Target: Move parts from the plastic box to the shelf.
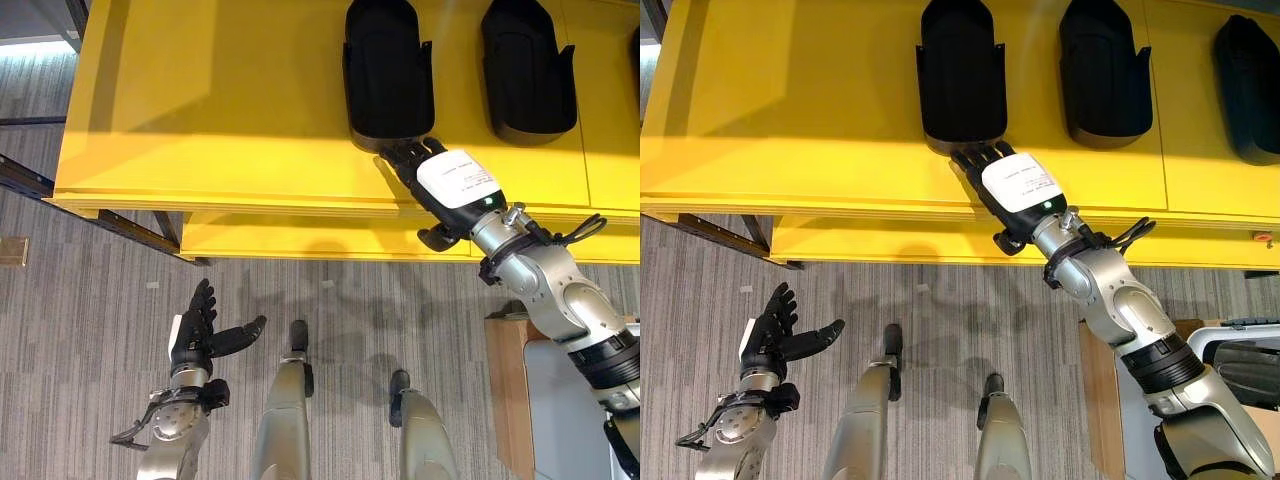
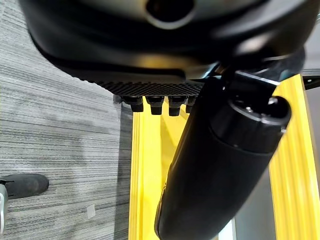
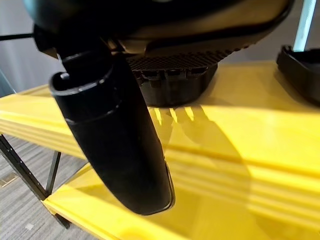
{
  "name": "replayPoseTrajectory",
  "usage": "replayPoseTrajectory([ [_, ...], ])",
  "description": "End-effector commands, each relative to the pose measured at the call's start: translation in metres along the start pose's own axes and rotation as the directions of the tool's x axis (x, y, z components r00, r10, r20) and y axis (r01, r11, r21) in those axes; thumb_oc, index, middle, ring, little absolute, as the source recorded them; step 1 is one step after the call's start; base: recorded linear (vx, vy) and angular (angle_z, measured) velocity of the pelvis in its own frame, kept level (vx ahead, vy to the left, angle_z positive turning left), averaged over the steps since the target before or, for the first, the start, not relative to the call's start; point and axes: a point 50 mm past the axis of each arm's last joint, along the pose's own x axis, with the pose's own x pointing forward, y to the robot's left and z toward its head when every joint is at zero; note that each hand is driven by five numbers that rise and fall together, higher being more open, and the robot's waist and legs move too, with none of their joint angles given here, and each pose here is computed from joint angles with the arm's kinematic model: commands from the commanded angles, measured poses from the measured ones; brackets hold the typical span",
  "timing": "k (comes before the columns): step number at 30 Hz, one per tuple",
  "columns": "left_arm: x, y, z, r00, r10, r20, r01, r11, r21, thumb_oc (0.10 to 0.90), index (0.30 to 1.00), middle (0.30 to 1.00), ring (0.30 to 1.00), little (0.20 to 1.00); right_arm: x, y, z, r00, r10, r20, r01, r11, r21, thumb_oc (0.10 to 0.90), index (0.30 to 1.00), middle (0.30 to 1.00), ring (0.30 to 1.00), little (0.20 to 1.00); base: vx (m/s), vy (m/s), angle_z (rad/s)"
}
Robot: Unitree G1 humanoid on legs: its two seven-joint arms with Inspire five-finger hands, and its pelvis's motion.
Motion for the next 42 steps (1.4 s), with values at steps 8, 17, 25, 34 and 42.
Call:
replayPoseTrajectory([
  [8,0.001,0.011,0.030,0.987,0.002,0.162,-0.006,1.000,0.026,0.900,1.000,1.000,1.000,1.000,0.014,-0.059,-0.004,0.979,-0.203,0.035,0.205,0.976,-0.078,0.900,1.000,1.000,1.000,1.000,0.00,0.000,0.00],
  [17,0.001,0.010,0.031,0.986,0.000,0.165,-0.004,1.000,0.021,0.900,1.000,1.000,1.000,1.000,0.017,-0.061,-0.005,0.977,-0.210,0.034,0.212,0.973,-0.088,0.900,1.000,1.000,1.000,1.000,0.00,0.000,0.00],
  [25,0.002,0.010,0.030,0.987,-0.004,0.162,0.001,1.000,0.023,0.900,1.000,1.000,1.000,1.000,0.018,-0.058,-0.008,0.980,-0.201,0.017,0.201,0.975,-0.096,0.900,1.000,1.000,1.000,1.000,0.00,0.000,0.00],
  [34,0.002,0.010,0.031,0.986,-0.004,0.168,0.000,1.000,0.022,0.900,1.000,1.000,1.000,1.000,0.022,-0.065,-0.007,0.972,-0.233,0.021,0.234,0.968,-0.086,0.900,1.000,1.000,1.000,1.000,0.00,0.000,0.00],
  [42,0.002,0.012,0.031,0.985,0.009,0.170,-0.011,1.000,0.012,0.900,1.000,1.000,1.000,1.000,0.023,-0.068,-0.005,0.967,-0.252,0.027,0.254,0.964,-0.077,0.900,1.000,1.000,1.000,1.000,0.00,0.000,0.00],
])
